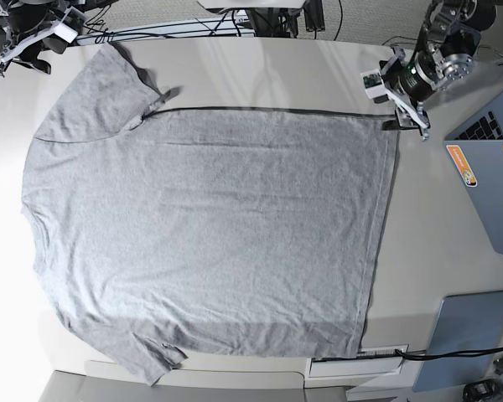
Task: Fold the T-shirt properly
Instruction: 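Move both grippers down to the shoulder corners of the grey T-shirt, then grasp the shirt's shoulder edges with the left and right grippers, then lift the shoulder edge and fold it over toward the hem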
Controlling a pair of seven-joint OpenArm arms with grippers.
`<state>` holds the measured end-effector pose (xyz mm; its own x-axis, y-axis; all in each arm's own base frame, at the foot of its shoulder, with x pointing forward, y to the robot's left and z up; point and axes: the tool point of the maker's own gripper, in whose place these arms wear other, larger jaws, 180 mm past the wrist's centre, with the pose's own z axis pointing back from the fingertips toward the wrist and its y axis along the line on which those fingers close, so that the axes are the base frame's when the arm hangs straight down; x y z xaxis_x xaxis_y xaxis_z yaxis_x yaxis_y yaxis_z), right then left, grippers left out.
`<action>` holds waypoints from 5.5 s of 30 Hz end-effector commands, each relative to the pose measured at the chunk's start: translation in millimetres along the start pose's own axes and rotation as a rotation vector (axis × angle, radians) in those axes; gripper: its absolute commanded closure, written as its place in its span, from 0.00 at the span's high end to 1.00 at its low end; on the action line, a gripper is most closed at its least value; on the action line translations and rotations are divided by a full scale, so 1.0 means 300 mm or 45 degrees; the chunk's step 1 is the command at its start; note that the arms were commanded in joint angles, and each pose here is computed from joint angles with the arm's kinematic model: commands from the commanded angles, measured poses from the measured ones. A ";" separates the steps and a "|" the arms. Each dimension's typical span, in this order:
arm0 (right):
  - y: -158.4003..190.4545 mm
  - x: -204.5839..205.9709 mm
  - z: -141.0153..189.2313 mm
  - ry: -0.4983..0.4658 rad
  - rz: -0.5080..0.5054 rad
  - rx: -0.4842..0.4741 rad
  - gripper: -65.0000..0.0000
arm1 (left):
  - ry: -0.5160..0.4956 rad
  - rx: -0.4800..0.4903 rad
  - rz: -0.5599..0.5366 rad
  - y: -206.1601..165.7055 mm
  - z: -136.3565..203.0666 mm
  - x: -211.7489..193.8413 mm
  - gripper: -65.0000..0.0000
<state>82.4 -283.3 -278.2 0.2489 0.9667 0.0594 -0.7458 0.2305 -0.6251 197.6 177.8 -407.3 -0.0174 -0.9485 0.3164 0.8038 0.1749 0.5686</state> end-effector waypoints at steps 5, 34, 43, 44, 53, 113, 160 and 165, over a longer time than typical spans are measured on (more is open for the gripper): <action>-0.012 0.003 0.009 -0.003 0.011 -0.014 0.44 | -0.033 0.037 0.032 0.056 -0.025 -0.019 0.54; 0.014 0.014 0.009 -0.025 0.027 0.041 0.44 | -0.036 -0.065 0.026 0.052 -0.069 -0.056 0.52; 0.014 0.012 0.009 -0.022 0.027 0.041 0.44 | -0.077 0.054 0.004 0.162 -0.103 -0.058 0.52; 0.014 0.012 0.009 -0.022 0.027 0.041 0.44 | -0.073 0.053 0.024 0.164 -0.112 -0.066 0.52; 0.014 0.012 0.009 -0.022 0.027 0.041 0.44 | -0.032 -0.104 0.087 0.041 -0.178 -0.096 0.38; 0.175 -0.017 -0.488 -0.093 0.476 0.142 0.44 | -0.006 -0.131 -0.080 -0.059 -0.099 -0.102 0.00; 0.245 -0.133 -0.158 0.184 0.160 0.093 0.00 | -0.238 -0.145 0.649 -0.129 0.440 -0.083 0.00; 0.198 -0.120 -0.130 0.169 0.205 -0.021 0.00 | -0.281 -0.110 0.653 -0.107 0.481 -0.083 0.00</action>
<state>48.1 -305.8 -355.2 0.2101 0.9692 -0.1288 -0.7877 0.0898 -0.6095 82.3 234.5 -331.4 0.2950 -0.6713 0.6799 0.7883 0.5731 0.2239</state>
